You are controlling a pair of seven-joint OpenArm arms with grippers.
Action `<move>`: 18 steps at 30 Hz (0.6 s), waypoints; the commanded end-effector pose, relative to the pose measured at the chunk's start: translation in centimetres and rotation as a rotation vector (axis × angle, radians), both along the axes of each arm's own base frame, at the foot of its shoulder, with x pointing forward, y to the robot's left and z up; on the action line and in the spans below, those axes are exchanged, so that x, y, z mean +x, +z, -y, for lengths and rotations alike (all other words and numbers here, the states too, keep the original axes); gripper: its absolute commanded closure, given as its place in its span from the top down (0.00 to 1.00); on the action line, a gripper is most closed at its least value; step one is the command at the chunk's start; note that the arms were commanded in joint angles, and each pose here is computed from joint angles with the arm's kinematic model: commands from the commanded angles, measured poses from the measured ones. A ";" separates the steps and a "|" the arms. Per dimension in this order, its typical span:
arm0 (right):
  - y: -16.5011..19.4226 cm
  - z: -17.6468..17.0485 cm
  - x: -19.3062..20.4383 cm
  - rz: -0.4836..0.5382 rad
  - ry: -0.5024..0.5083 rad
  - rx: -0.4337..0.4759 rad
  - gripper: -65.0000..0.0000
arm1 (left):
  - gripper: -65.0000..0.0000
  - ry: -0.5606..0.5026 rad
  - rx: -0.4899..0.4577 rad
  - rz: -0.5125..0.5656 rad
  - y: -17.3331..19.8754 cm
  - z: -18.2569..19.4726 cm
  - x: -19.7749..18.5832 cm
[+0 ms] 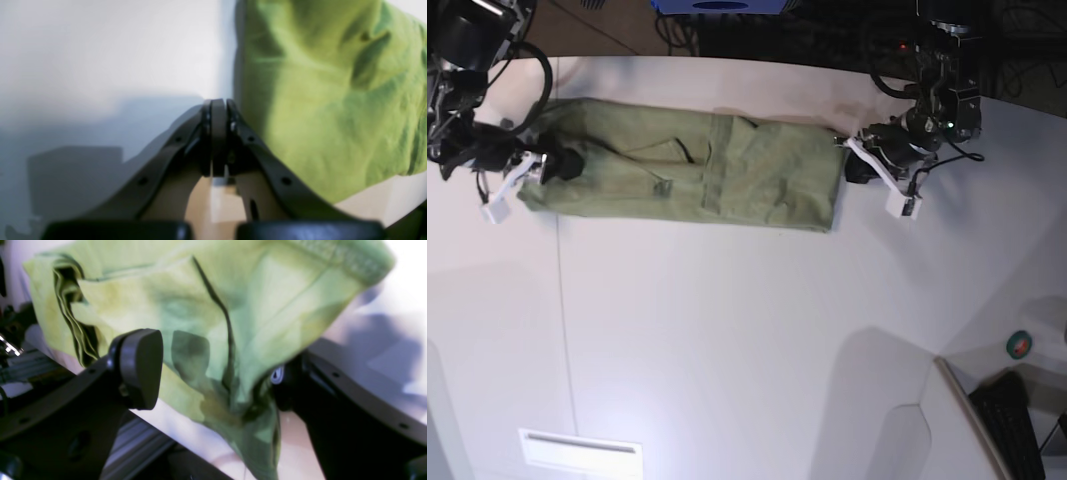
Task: Layout the t-shirt on the table in an organized manner, then fold the t-shirt properly
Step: 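Grasp both ends of the green shirt strip with both grippers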
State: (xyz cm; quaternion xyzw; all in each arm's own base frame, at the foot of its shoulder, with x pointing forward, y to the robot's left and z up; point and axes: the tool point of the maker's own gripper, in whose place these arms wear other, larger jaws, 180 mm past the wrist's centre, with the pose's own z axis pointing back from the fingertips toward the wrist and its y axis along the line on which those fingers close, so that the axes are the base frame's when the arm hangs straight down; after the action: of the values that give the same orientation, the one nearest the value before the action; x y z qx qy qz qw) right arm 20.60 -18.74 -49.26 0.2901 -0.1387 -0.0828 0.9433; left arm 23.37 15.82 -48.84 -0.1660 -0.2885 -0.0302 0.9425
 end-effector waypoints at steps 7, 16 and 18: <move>-0.2 0.4 -0.4 -0.021 0.018 -0.033 0.54 | 0.00 -0.029 -0.032 0.034 0.7 1.7 0.8; 0.2 1.4 1.0 0.039 -0.032 -0.053 0.53 | 0.00 -0.030 -0.025 0.031 0.7 1.4 0.7; 0.3 1.4 1.1 0.042 -0.033 -0.053 0.43 | 0.00 -0.035 -0.026 0.030 0.7 1.6 0.7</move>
State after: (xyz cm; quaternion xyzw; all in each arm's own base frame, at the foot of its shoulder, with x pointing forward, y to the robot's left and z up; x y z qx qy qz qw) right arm 21.00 -19.14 -49.58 0.2732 -0.1537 -0.0892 0.9454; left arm 23.12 14.19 -49.01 -0.1804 -0.2833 -0.0428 0.9410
